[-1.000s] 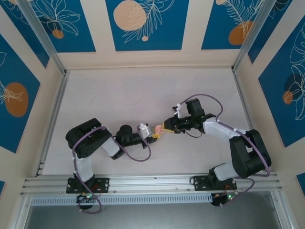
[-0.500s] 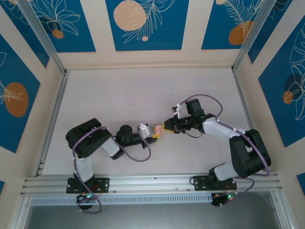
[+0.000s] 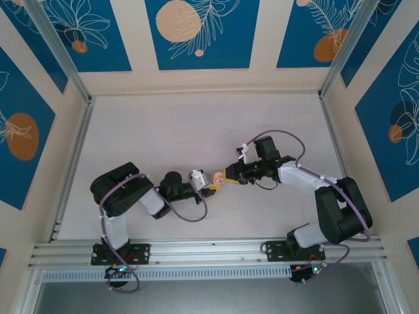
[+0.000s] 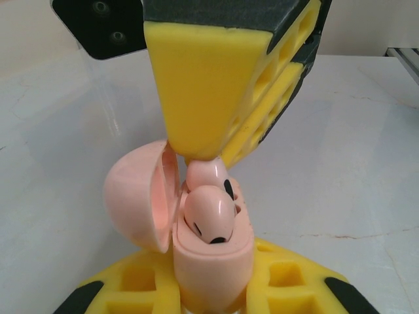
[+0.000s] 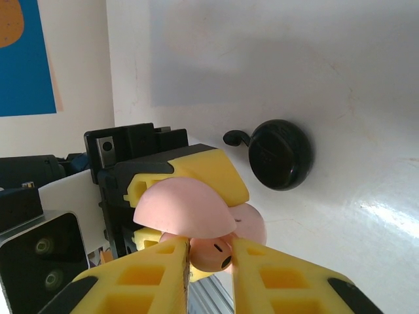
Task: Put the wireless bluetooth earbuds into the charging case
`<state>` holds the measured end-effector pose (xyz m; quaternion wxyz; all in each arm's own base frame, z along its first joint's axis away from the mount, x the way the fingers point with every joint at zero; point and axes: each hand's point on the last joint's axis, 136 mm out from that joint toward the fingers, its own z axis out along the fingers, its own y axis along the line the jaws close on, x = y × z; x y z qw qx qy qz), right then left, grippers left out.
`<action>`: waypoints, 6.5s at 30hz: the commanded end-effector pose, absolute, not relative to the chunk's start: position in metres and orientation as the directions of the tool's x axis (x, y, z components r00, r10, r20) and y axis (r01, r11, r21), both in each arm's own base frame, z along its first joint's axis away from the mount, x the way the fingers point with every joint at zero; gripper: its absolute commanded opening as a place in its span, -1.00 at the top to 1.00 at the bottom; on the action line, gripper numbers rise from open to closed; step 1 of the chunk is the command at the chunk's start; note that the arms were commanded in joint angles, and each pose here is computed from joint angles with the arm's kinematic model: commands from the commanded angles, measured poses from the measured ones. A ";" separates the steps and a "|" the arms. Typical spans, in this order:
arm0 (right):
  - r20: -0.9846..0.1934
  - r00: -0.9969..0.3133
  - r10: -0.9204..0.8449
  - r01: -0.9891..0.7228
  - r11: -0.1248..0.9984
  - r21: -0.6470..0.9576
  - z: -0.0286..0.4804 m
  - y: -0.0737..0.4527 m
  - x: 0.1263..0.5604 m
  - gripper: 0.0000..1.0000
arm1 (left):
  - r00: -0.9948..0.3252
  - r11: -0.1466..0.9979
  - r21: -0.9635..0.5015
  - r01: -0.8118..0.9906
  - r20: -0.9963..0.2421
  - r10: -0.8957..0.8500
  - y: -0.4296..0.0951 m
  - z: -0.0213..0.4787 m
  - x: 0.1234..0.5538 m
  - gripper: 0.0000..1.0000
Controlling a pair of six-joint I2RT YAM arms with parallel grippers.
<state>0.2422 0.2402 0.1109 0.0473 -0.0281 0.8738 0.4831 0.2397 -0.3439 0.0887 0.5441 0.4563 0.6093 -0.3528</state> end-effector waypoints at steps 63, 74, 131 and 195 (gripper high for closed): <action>-0.754 -0.655 -0.050 -0.694 0.436 0.573 0.202 0.202 0.232 0.23 | 0.070 0.234 0.090 0.968 -0.993 0.093 -0.348 0.120 0.215 0.92; -0.933 -0.238 -0.269 -0.952 0.257 0.168 0.223 0.205 0.204 0.00 | 0.086 0.199 0.101 0.975 -0.993 0.081 -0.350 0.125 0.209 0.92; -0.636 0.142 -0.758 -0.977 -0.209 0.031 0.137 0.259 0.204 -0.23 | 0.112 0.187 0.125 0.974 -0.991 0.079 -0.351 0.127 0.208 0.92; -0.640 0.235 -0.732 -0.972 -0.189 -0.141 0.127 0.250 0.202 0.38 | 0.111 0.176 0.123 0.977 -0.991 0.077 -0.352 0.127 0.206 0.91</action>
